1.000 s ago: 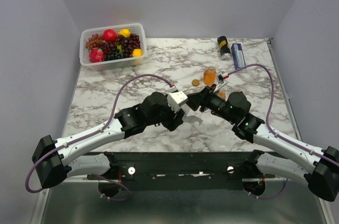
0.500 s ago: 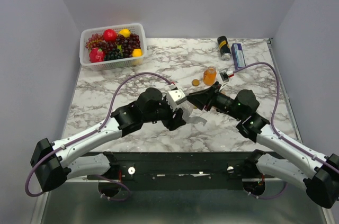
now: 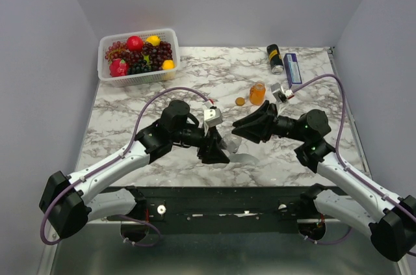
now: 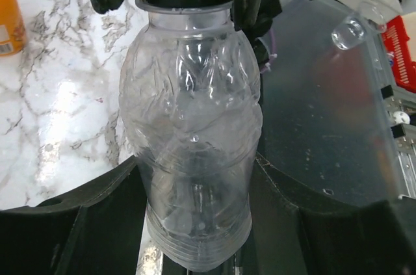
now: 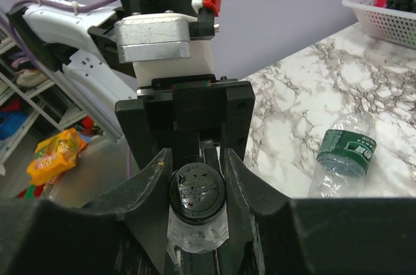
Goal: Unscrew the bottle caps
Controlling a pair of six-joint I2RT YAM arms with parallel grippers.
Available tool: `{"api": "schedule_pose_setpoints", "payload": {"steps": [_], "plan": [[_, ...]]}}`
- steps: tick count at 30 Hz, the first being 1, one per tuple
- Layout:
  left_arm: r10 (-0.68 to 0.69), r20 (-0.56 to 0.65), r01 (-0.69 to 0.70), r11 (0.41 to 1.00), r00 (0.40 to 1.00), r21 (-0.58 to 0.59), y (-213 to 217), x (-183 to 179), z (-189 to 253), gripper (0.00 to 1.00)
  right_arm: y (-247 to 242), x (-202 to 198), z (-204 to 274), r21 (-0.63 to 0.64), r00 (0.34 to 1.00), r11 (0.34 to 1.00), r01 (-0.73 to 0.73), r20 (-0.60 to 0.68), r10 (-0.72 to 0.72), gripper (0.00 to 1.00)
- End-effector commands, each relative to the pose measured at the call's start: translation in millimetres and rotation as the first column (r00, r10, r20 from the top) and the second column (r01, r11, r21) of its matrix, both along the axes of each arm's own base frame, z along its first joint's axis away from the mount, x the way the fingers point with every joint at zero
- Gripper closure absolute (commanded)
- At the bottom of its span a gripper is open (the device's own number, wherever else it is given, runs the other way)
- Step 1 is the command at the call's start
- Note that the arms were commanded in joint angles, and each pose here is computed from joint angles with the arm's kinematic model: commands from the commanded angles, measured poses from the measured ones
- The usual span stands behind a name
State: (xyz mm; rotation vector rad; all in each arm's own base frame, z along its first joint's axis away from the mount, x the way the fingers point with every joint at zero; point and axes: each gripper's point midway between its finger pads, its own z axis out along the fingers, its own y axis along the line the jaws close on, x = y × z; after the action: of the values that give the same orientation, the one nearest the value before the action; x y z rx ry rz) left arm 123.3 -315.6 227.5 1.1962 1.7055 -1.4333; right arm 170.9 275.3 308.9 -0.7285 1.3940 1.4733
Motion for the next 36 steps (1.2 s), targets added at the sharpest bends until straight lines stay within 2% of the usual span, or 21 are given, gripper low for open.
{"api": "schedule_pose_setpoints", "payload": {"steps": [1,3,4,7,10,12,14,17,20,24,36], "plan": [[-0.025,-0.003,0.025,0.999,1.0,-0.033,-0.5,-0.9,8.1,0.67,-3.0,-7.6,-7.1,-0.037,0.999,0.999,-0.026,0.032,0.028,0.55],[0.035,0.019,-0.035,0.999,0.999,0.005,-0.2,10.9,1.1,0.68,-4.2,-2.8,-5.7,-0.038,1.0,0.999,0.008,0.015,-0.007,0.45],[0.055,0.014,-0.055,0.998,0.998,0.027,0.7,13.9,-2.9,0.67,-5.3,3.6,-8.4,-0.045,0.999,0.998,0.045,-0.011,-0.046,0.35],[0.125,0.031,-0.127,0.99,0.992,0.067,3.0,26.4,-9.8,0.67,-10.3,11.9,-7.6,-0.045,0.992,0.992,0.118,-0.029,-0.12,0.2],[0.187,0.057,-0.191,0.977,0.981,0.089,6.7,36.5,-12.1,0.68,-19.0,21.3,-8.2,-0.055,0.975,0.976,0.212,-0.053,-0.215,0.15],[0.231,0.076,-0.238,0.966,0.97,0.097,9.8,43.3,-12.3,0.67,-24.9,26.7,-10.3,-0.065,0.96,0.962,0.267,-0.073,-0.271,0.14],[0.313,0.11,-0.325,0.939,0.943,0.109,16.1,56.6,-12.6,0.67,-38.1,41.1,-17.1,-0.094,0.91,0.919,0.384,-0.132,-0.394,0.14],[0.402,0.149,-0.422,0.896,0.903,0.138,24.9,70.9,-16.6,0.67,-50.0,52.4,-25.9,-0.122,0.847,0.871,0.476,-0.204,-0.491,0.15],[0.442,0.171,-0.467,0.87,0.881,0.157,28.2,76.3,-19.7,0.67,-48.3,54.5,-27.8,-0.112,0.831,0.87,0.479,-0.261,-0.491,0.18],[0.463,0.185,-0.492,0.853,0.867,0.175,30.2,78.8,-23.5,0.68,-38.3,54.2,-28.4,-0.087,0.843,0.891,0.446,-0.295,-0.45,0.2],[0.444,0.191,-0.479,0.849,0.875,0.223,25.4,74.5,-34.5,0.68,-5.5,53.1,-25.9,-0.073,0.865,0.919,0.389,-0.314,-0.391,0.3]]}}
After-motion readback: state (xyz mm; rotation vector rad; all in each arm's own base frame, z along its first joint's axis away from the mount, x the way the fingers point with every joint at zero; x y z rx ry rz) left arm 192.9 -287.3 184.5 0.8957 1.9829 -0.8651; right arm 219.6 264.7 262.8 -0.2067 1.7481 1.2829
